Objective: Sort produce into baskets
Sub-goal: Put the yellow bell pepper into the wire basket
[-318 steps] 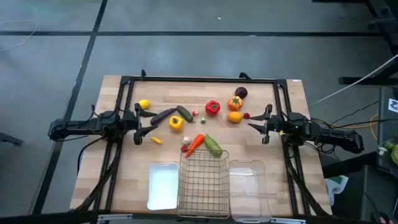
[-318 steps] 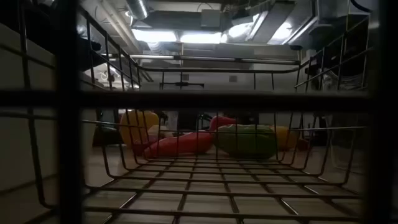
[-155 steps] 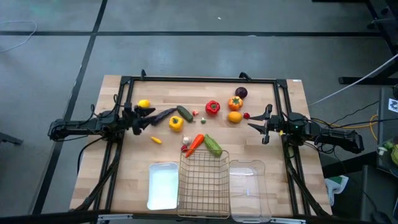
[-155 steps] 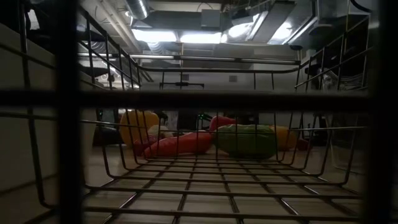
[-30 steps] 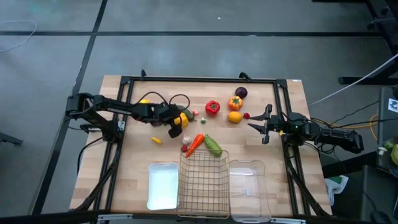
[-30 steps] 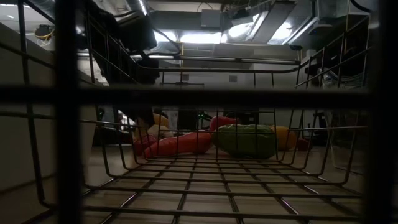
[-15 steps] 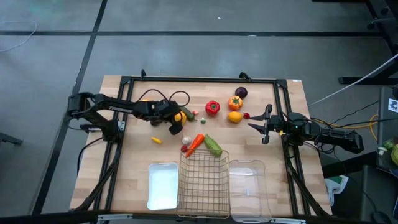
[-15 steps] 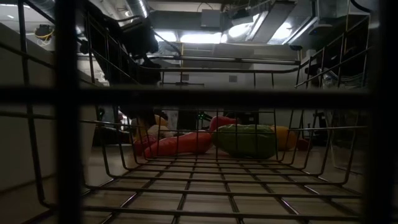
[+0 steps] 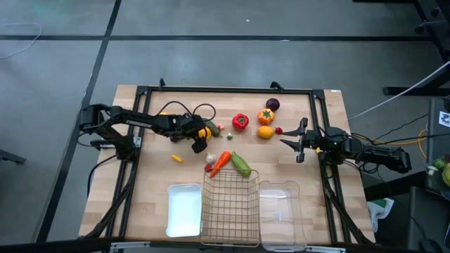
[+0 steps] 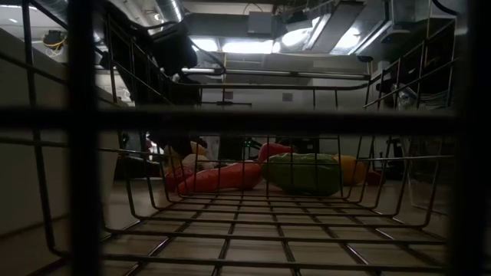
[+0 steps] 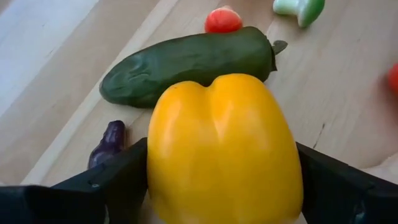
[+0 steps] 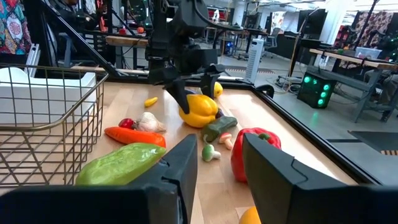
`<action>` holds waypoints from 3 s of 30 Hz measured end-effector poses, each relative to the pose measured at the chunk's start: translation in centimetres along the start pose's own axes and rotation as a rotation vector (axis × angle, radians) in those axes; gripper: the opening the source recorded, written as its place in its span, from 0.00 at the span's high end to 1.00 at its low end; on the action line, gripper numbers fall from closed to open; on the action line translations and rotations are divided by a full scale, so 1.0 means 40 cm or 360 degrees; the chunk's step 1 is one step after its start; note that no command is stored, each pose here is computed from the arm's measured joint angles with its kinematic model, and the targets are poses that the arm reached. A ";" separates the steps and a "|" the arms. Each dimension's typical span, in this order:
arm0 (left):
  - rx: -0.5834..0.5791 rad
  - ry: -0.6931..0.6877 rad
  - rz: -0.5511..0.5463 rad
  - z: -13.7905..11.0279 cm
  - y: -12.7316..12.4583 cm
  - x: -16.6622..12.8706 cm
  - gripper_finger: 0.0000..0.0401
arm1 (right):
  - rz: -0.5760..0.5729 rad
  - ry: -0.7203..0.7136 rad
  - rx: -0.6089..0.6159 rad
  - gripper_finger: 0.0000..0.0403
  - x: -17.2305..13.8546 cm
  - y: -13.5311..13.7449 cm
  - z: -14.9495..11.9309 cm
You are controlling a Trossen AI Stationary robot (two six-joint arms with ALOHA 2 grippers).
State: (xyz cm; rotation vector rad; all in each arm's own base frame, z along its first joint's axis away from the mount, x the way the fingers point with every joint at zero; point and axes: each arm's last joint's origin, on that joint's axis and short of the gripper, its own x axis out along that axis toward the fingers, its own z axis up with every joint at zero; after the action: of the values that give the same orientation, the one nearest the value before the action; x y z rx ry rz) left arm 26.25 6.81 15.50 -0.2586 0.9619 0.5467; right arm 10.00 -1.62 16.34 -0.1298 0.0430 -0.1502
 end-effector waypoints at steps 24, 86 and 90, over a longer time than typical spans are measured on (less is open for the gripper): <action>-0.0014 -0.0518 -0.0282 0.205 -0.072 -0.173 0.18 | -0.0001 0.0000 0.0000 0.69 0.000 0.000 0.000; 0.0331 -0.0382 -0.0802 -0.008 -0.518 -0.146 0.17 | 0.0000 0.0001 0.0000 0.69 0.000 0.000 0.000; 0.0342 -0.0385 -0.0801 -0.008 -0.518 -0.146 0.14 | 0.0000 0.0001 0.0000 0.69 0.000 0.000 0.000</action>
State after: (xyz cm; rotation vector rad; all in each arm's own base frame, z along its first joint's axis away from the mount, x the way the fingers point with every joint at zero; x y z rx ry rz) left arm 34.75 -12.57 19.55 -0.2243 0.6780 0.0100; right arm 10.00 -1.62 16.34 -0.1295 0.0433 -0.1505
